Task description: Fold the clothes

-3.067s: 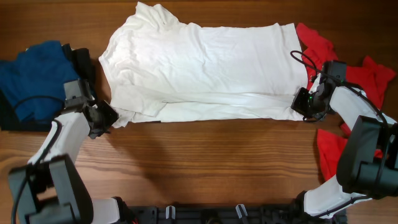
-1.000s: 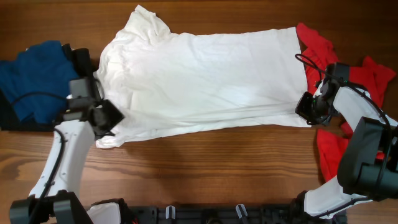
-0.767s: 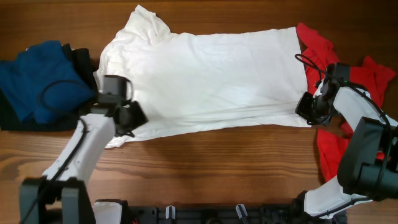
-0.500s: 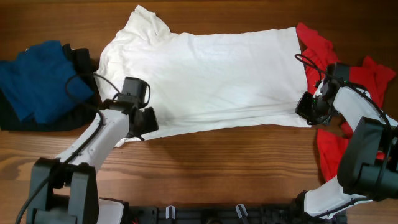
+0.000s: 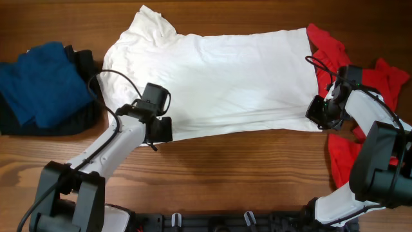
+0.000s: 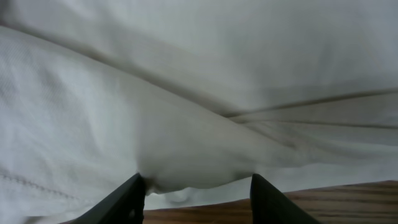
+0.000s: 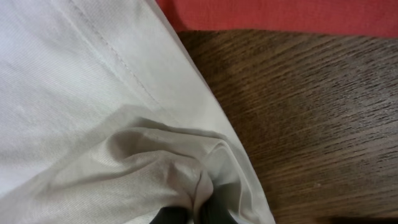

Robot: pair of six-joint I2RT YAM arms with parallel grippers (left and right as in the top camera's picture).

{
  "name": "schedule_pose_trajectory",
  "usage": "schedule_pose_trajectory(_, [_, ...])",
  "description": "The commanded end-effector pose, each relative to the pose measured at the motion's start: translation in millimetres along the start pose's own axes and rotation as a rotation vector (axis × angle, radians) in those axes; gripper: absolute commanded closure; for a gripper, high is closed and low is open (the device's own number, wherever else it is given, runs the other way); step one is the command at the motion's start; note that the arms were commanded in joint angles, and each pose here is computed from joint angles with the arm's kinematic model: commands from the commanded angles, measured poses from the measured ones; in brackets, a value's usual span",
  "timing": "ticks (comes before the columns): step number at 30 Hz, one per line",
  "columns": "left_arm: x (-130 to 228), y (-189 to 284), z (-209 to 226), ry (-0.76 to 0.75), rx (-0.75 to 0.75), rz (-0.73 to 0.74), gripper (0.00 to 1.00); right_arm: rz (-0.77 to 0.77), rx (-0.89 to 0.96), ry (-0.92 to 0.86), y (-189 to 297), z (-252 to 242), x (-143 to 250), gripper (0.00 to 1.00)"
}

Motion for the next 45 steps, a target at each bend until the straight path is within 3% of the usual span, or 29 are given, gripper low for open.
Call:
schedule_pose_trajectory(1, [-6,-3,5,-0.04,-0.086,-0.041,0.46,0.013,0.008,0.009,-3,-4,5,0.94])
schedule_pose_trajectory(8, [-9,-16,3,-0.042,-0.092,-0.039,0.55,0.016,0.008,0.009,-3,-4,6,0.94])
schedule_pose_trajectory(9, [-9,-16,3,-0.042,-0.095,-0.038,0.59,0.017,0.008,0.009,-3,-4,6,0.94])
schedule_pose_trajectory(12, [-11,-16,6,-0.041,-0.119,-0.05,0.9,0.017,0.008,0.008,-3,-4,6,0.94])
schedule_pose_trajectory(14, [-15,-13,10,-0.04,-0.151,-0.078,0.96,0.017,0.008,0.009,-3,-4,6,0.94])
schedule_pose_trajectory(27, [-49,5,1,-0.001,-0.129,-0.252,0.93,-0.005,-0.039,0.018,10,5,-8,0.95])
schedule_pose_trajectory(32, [-50,5,1,0.0,-0.126,-0.257,0.9,-0.021,-0.039,0.02,17,6,-15,0.95])
schedule_pose_trajectory(39, [-44,4,4,-0.005,-0.143,-0.227,0.76,-0.018,-0.038,0.046,18,6,-15,0.96])
schedule_pose_trajectory(45, [-43,4,5,-0.006,-0.153,-0.224,0.78,-0.021,-0.05,0.047,18,8,-15,0.96])
Point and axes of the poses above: each gripper's point midway between its finger pads, its own y axis back along the fingers, its own z axis along the line the jaws close on, x = y × z, the point moved 5 cm from there along y, back along the fingers, and after that the axes turned 6 degrees about y, right-handed, at the moved point
